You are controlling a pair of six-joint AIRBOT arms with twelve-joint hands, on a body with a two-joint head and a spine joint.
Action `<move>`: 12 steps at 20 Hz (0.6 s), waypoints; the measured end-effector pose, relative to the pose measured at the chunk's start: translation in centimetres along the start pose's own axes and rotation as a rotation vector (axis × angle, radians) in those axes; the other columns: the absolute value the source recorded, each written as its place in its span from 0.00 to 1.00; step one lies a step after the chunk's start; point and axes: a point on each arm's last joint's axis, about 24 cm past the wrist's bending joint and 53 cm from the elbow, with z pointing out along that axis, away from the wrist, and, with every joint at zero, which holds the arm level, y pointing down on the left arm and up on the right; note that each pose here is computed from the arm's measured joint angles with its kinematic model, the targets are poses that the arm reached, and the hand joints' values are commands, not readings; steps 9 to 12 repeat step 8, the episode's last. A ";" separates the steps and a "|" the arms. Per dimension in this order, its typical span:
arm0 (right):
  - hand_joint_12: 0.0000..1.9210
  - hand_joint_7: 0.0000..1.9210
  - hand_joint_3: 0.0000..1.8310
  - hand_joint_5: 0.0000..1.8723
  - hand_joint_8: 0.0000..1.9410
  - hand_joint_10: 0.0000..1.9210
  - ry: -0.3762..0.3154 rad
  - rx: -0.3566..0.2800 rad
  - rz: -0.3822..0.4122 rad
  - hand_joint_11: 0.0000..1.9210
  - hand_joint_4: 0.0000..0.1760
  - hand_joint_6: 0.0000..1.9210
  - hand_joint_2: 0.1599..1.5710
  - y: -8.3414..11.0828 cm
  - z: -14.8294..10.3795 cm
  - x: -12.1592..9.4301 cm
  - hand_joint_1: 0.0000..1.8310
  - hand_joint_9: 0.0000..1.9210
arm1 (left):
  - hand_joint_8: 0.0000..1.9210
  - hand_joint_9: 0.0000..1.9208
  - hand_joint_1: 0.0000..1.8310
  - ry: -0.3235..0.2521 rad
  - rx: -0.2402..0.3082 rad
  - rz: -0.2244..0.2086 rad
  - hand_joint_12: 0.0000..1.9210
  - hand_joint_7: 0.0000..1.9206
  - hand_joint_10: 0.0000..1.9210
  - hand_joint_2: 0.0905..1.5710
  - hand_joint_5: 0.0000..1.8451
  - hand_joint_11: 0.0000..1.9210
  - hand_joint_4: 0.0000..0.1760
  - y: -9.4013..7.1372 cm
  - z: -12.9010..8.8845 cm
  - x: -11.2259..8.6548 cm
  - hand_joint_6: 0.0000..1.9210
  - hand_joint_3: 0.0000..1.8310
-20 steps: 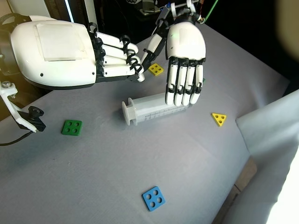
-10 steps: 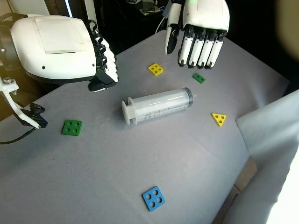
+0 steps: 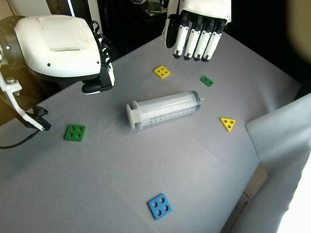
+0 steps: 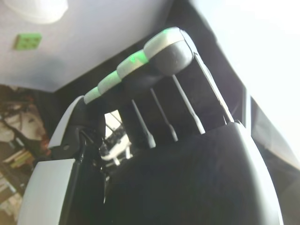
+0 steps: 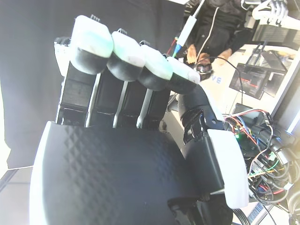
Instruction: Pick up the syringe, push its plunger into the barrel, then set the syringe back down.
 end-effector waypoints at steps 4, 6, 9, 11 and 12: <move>1.00 0.58 0.02 0.56 1.00 1.00 0.001 0.000 -0.003 0.62 0.00 1.00 1.00 0.0 0.0 0.0 0.21 0.58 | 1.00 0.50 0.19 0.004 0.013 -0.012 1.00 0.50 1.00 1.00 0.45 0.51 0.00 -0.7 0.0 0.3 1.00 0.03; 1.00 0.58 0.02 0.56 1.00 1.00 0.003 0.000 -0.004 0.62 0.00 1.00 1.00 0.0 0.0 0.1 0.21 0.58 | 1.00 0.50 0.20 -0.003 0.015 -0.014 1.00 0.49 1.00 1.00 0.44 0.50 0.00 -0.8 0.0 0.2 1.00 0.03; 1.00 0.57 0.02 0.55 1.00 1.00 0.005 -0.003 -0.004 0.61 0.00 1.00 1.00 0.1 0.1 0.1 0.22 0.57 | 1.00 0.49 0.19 -0.010 0.014 -0.015 1.00 0.49 1.00 1.00 0.43 0.49 0.00 -0.8 0.0 0.0 1.00 0.03; 1.00 0.57 0.02 0.55 1.00 1.00 0.005 -0.003 -0.004 0.61 0.00 1.00 1.00 0.1 0.1 0.1 0.22 0.57 | 1.00 0.49 0.19 -0.010 0.014 -0.015 1.00 0.49 1.00 1.00 0.43 0.49 0.00 -0.8 0.0 0.0 1.00 0.03; 1.00 0.57 0.02 0.55 1.00 1.00 0.005 -0.003 -0.004 0.61 0.00 1.00 1.00 0.1 0.1 0.1 0.22 0.57 | 1.00 0.49 0.19 -0.010 0.014 -0.015 1.00 0.49 1.00 1.00 0.43 0.49 0.00 -0.8 0.0 0.0 1.00 0.03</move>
